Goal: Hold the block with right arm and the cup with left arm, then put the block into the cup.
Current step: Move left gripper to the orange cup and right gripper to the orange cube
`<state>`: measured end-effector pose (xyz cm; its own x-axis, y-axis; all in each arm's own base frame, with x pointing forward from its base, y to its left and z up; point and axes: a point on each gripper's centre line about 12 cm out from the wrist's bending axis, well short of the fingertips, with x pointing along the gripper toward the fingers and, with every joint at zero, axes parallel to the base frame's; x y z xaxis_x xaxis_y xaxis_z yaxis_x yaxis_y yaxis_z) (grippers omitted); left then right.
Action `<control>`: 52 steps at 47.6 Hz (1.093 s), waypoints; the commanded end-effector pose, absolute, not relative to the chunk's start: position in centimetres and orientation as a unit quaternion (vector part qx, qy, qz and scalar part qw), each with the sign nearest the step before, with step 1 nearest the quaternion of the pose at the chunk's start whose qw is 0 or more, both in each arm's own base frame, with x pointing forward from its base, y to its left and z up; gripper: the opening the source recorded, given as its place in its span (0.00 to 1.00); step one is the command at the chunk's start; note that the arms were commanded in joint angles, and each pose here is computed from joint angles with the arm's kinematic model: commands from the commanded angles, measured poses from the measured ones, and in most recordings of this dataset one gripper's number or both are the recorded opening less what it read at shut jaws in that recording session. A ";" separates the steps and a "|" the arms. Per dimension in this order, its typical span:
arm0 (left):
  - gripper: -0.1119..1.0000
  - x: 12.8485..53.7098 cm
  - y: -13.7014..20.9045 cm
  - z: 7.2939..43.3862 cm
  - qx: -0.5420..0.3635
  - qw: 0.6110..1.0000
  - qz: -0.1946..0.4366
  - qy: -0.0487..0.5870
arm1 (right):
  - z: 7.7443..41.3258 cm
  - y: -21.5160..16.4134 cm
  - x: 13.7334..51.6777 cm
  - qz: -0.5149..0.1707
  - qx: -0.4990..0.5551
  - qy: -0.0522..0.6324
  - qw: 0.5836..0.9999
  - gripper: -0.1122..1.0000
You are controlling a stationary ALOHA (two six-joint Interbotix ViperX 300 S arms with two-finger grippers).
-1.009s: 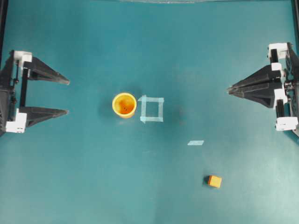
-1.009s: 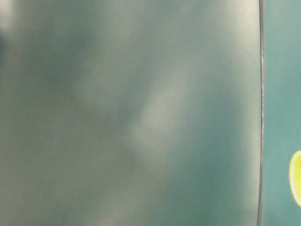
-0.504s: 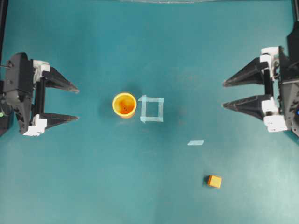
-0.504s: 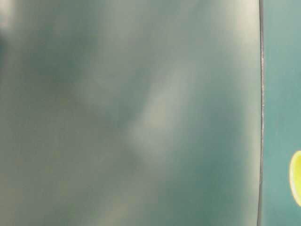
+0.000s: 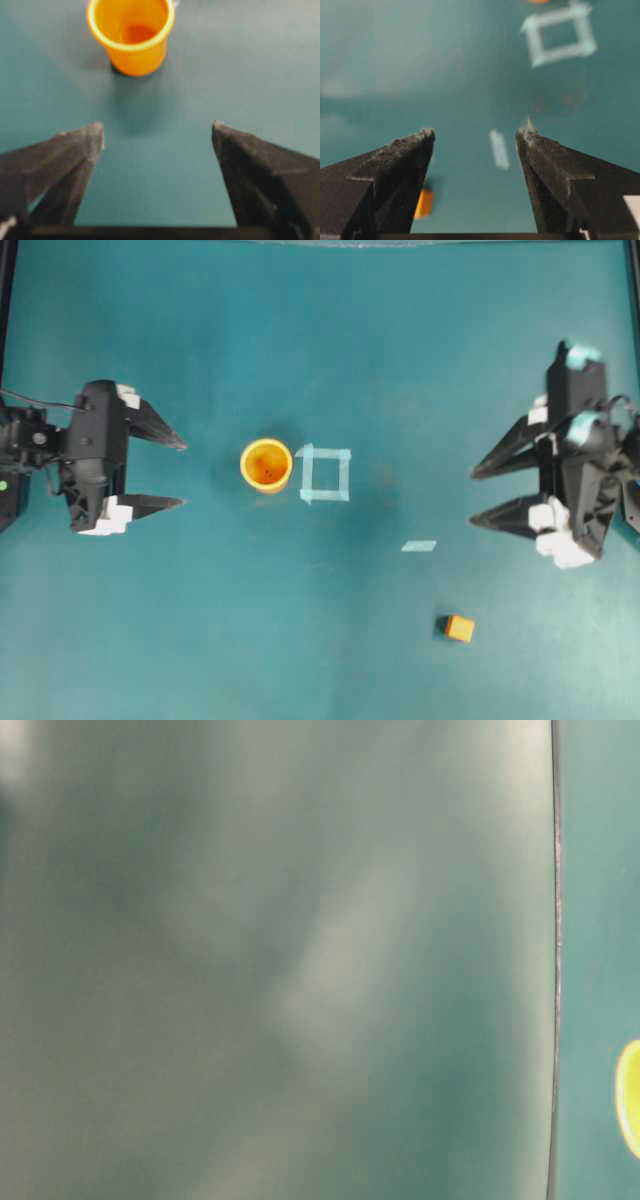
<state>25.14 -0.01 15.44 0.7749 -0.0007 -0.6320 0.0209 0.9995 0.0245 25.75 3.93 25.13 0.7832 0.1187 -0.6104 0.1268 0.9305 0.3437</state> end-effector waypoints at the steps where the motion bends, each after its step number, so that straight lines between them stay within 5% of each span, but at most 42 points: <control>1: 0.89 26.1 -0.1 15.6 0.018 0.946 -0.008 0.324 | 25.7 5.0 26.4 0.010 0.190 0.335 0.923 0.70; 32: 0.89 29.4 -0.2 10.3 0.013 0.945 -0.010 0.326 | 21.3 12.2 28.4 0.029 0.210 0.461 0.861 0.70; 52: 0.89 32.7 1.1 10.2 0.006 0.959 0.010 0.284 | 20.6 13.9 29.3 0.038 0.213 0.468 0.857 0.70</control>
<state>31.55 0.49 9.18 0.8104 0.0071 -0.5858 0.0031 0.9999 0.0164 28.77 13.43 19.42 0.5290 0.2457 -0.8122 0.1544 0.9133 0.3769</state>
